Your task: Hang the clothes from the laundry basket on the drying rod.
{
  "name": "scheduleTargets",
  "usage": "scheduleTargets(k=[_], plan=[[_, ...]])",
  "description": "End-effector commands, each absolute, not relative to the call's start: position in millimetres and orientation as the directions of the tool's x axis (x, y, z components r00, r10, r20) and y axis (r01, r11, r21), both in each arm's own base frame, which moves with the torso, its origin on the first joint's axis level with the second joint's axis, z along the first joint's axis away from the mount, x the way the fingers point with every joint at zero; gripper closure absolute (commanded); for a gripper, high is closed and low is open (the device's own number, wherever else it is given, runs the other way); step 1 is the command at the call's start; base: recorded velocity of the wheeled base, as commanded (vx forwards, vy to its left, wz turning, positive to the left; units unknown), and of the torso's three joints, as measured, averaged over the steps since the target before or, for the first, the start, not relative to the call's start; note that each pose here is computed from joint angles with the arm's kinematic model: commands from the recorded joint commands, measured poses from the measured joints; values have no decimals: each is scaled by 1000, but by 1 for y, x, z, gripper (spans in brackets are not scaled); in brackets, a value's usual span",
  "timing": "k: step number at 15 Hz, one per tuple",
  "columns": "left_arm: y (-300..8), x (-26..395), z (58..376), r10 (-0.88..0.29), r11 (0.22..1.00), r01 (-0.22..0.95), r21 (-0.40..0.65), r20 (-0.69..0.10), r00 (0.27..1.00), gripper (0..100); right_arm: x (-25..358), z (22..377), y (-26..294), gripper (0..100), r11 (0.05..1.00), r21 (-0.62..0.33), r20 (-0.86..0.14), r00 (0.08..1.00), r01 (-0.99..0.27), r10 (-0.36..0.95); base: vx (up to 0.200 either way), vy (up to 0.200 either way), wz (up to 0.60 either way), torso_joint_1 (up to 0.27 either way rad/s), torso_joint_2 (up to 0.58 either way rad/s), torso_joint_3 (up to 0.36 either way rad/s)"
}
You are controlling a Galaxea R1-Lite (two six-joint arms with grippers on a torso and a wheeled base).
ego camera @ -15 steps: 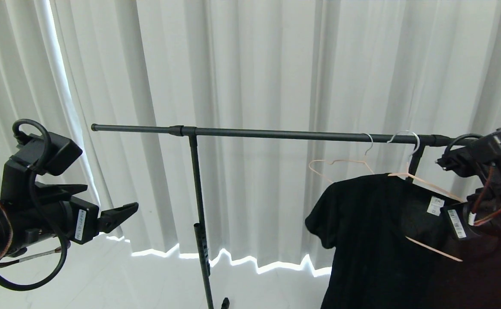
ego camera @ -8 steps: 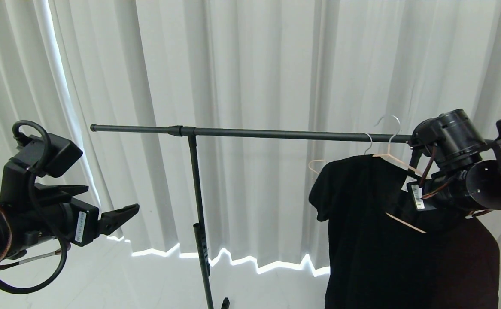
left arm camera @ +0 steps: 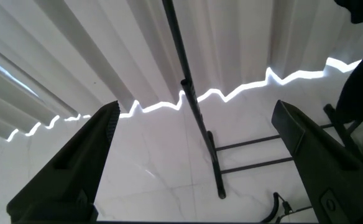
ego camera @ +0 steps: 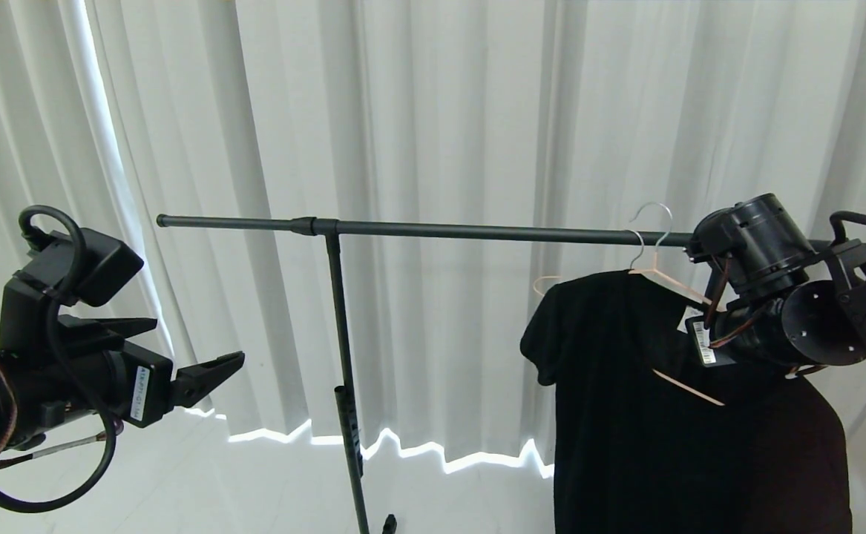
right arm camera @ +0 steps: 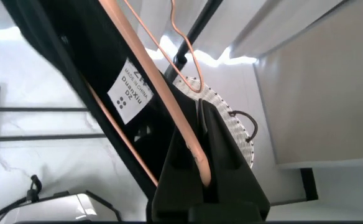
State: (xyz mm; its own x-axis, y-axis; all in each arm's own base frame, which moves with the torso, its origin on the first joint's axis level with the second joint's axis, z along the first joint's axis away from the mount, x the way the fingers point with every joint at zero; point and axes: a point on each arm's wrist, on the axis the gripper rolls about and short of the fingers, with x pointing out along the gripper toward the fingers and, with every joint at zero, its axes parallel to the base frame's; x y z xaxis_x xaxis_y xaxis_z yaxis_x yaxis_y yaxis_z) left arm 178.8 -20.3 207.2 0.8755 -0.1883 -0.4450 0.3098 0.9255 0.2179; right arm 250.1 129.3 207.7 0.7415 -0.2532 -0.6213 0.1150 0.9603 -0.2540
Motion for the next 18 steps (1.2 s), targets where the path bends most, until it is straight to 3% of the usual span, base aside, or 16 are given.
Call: scheduleTargets(k=[1,9,18], plan=[[-20,178,208,-189,926,309,218,-442,877,0,249,208,131,100,961,-253,-621,744,108,-247,200,0,0,7,2,2],[-22,175,209,-202,922,319,218,-432,879,0,250,205,139,100,965,-248,-616,754,88,-227,200,0,0,4,2,2],[-27,154,209,-244,905,357,232,-403,882,0,264,186,166,100,963,-269,-634,747,31,-202,0,0,0,0,0,0]])
